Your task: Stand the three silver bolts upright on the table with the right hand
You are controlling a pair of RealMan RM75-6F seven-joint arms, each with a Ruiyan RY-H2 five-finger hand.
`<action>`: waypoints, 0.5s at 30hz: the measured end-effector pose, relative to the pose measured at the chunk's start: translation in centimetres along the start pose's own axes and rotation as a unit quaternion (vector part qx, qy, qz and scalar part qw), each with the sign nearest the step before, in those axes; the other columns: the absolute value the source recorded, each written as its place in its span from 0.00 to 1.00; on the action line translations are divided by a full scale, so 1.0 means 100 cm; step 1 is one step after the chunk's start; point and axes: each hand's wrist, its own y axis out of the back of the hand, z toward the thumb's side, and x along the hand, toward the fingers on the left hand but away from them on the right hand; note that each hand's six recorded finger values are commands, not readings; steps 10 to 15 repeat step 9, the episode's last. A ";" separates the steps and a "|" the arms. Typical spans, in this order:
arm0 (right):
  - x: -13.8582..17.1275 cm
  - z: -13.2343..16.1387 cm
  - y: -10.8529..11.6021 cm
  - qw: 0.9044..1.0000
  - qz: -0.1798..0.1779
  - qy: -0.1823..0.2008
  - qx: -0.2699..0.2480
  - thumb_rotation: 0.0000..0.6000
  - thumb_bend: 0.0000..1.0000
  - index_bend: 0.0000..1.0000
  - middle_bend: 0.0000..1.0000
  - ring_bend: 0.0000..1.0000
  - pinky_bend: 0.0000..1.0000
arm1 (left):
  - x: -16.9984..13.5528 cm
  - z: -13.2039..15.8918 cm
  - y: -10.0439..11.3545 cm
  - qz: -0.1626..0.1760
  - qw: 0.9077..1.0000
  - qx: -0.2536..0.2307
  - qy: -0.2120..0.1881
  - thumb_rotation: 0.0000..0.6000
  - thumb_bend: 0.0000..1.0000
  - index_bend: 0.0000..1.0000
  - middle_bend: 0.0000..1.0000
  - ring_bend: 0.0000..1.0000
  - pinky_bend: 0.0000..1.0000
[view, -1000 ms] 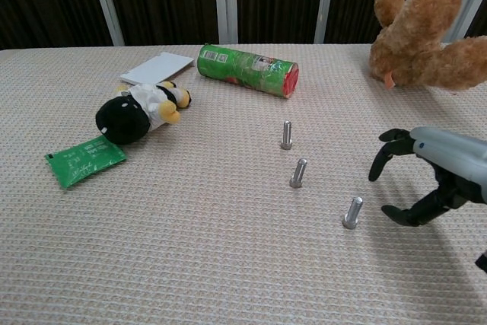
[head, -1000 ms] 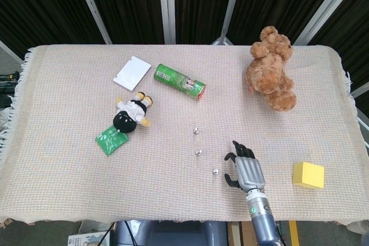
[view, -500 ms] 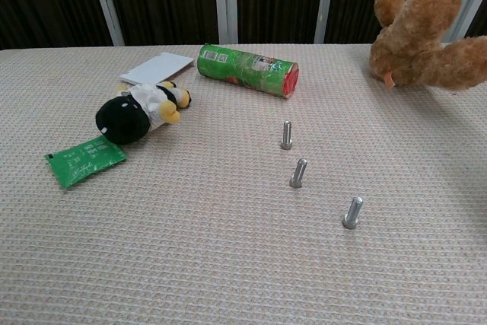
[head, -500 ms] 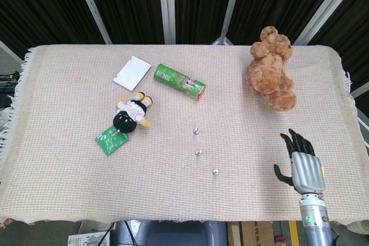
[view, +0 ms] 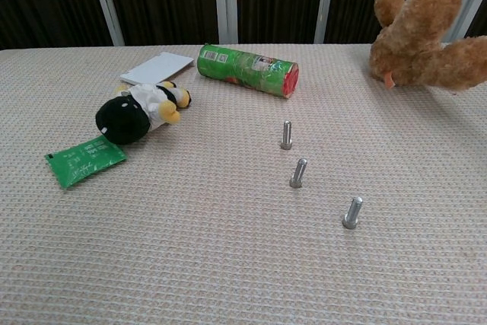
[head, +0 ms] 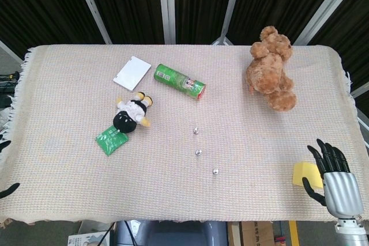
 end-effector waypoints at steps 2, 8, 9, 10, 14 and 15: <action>0.001 0.000 0.001 1.000 0.002 -0.003 0.000 1.00 0.37 0.14 0.00 0.00 0.09 | 0.000 0.004 -0.002 -0.002 1.000 0.000 -0.011 1.00 0.10 0.14 0.03 0.01 0.13; 0.001 -0.003 0.001 1.000 0.007 -0.018 -0.005 1.00 0.37 0.14 0.00 0.00 0.09 | -0.002 0.013 -0.005 -0.001 0.999 0.000 -0.040 1.00 0.10 0.14 0.03 0.01 0.13; 0.001 -0.004 0.001 1.000 0.008 -0.021 -0.007 1.00 0.37 0.14 0.00 0.00 0.09 | -0.002 0.013 -0.006 -0.002 0.999 -0.001 -0.041 1.00 0.10 0.14 0.03 0.01 0.13; 0.001 -0.004 0.001 1.000 0.008 -0.021 -0.007 1.00 0.37 0.14 0.00 0.00 0.09 | -0.002 0.013 -0.006 -0.002 0.999 -0.001 -0.041 1.00 0.10 0.14 0.03 0.01 0.13; 0.001 -0.004 0.001 1.000 0.008 -0.021 -0.007 1.00 0.37 0.14 0.00 0.00 0.09 | -0.002 0.013 -0.006 -0.002 0.999 -0.001 -0.041 1.00 0.10 0.14 0.03 0.01 0.13; 0.001 -0.004 0.001 1.000 0.008 -0.021 -0.007 1.00 0.37 0.14 0.00 0.00 0.09 | -0.002 0.013 -0.006 -0.002 0.999 -0.001 -0.041 1.00 0.10 0.14 0.03 0.01 0.13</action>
